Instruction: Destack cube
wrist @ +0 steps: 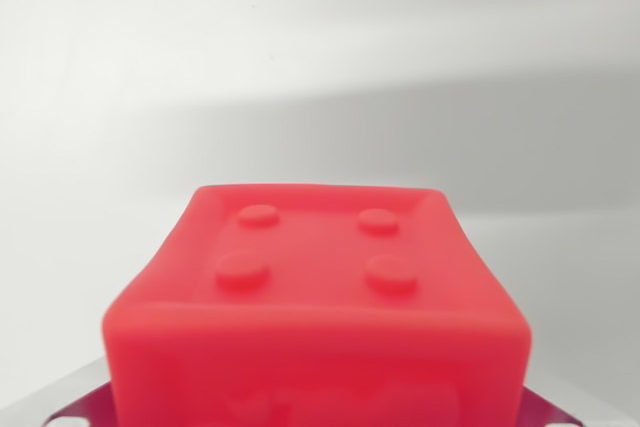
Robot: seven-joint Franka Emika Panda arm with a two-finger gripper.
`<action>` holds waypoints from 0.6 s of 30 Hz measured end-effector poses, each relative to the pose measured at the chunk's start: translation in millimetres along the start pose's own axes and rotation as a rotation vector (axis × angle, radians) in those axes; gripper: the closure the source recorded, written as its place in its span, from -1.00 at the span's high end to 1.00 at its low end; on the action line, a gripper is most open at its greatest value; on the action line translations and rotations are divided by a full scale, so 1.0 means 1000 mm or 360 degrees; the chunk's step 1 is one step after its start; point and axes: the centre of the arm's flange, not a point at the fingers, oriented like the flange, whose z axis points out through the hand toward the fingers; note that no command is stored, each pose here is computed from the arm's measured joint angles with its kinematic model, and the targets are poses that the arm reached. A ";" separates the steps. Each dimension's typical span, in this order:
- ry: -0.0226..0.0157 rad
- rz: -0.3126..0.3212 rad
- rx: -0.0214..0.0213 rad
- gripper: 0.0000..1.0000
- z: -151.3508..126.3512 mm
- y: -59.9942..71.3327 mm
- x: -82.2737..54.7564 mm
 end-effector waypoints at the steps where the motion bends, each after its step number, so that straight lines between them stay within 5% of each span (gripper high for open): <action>1: -0.00002 0.0003 0.00000 -1.00 0.000 0.001 0.001; 18: -0.00001 0.0072 -0.00003 -1.00 0.005 0.025 0.027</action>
